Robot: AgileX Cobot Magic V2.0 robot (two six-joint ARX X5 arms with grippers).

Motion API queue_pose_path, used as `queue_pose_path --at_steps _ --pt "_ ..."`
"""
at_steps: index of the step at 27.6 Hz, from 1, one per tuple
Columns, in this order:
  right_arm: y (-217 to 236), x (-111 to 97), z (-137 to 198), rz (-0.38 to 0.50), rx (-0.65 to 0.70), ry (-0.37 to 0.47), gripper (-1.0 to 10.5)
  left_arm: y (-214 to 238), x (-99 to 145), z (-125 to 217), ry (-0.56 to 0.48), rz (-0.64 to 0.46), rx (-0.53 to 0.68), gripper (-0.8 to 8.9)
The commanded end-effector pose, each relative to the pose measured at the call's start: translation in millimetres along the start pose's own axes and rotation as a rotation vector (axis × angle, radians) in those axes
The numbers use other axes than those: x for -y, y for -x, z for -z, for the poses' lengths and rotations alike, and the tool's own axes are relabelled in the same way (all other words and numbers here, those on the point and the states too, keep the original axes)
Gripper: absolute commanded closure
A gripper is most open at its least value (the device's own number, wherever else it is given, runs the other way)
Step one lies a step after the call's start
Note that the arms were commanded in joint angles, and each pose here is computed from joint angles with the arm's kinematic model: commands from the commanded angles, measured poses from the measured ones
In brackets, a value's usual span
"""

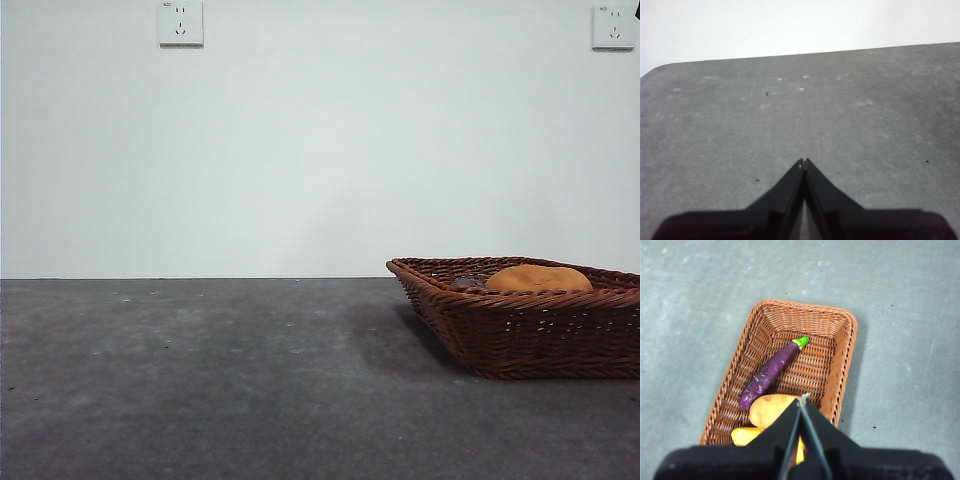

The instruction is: Help me put the vegetables on the table into the basket

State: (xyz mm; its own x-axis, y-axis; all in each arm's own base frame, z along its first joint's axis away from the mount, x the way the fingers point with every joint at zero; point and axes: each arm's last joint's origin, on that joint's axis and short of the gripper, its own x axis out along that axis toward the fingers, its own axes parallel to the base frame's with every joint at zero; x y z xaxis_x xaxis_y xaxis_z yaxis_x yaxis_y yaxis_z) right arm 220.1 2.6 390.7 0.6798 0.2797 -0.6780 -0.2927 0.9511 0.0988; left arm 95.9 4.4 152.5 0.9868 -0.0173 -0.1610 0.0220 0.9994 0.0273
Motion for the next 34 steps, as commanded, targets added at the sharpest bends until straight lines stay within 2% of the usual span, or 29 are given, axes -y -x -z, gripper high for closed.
queue_pose_path --at_steps 1,8,10,11,13,15,18,21,24,30,34 --pt "-1.0 0.2 -1.1 0.001 0.004 0.006 9.5 -1.2 -0.4 2.9 0.007 -0.006 -0.007 8.17" --pt "-0.4 0.1 -1.1 0.007 0.005 0.007 9.5 -1.5 -0.4 3.3 0.008 -0.006 -0.012 8.17" --pt "13.6 -2.4 1.0 0.083 0.038 0.044 9.5 -1.5 -0.4 3.3 0.008 -0.006 -0.012 8.17" --pt "23.7 -5.3 3.4 0.108 0.064 0.035 9.5 -1.5 -0.4 3.3 0.008 -0.006 -0.012 8.17" --pt "49.5 -14.8 10.5 0.113 0.152 0.028 9.5 -1.5 -0.4 3.3 0.008 -0.006 -0.012 8.17" --pt "74.3 -24.2 20.5 0.131 0.307 0.034 9.5 -1.5 -0.4 3.3 0.008 -0.006 -0.012 8.17" --pt "91.9 -34.5 52.9 0.161 0.462 0.073 9.5 -1.5 -0.4 3.3 0.008 -0.006 -0.012 8.17" --pt "76.1 -35.2 96.0 0.203 0.516 0.077 9.5 -1.5 -0.4 3.3 0.008 -0.006 -0.012 8.17" --pt "52.4 -33.5 132.9 0.2 0.509 0.06 9.5 -1.5 -0.4 3.3 0.008 -0.006 -0.012 8.17" --pt "1.4 -24.5 182.0 0.191 0.575 -0.06 9.5 -1.5 -0.4 3.3 0.008 -0.006 -0.012 8.17" --pt "-29.0 -19.5 211.7 0.174 0.567 -0.131 9.5 -1.5 -0.4 3.3 0.008 -0.006 -0.012 8.17"
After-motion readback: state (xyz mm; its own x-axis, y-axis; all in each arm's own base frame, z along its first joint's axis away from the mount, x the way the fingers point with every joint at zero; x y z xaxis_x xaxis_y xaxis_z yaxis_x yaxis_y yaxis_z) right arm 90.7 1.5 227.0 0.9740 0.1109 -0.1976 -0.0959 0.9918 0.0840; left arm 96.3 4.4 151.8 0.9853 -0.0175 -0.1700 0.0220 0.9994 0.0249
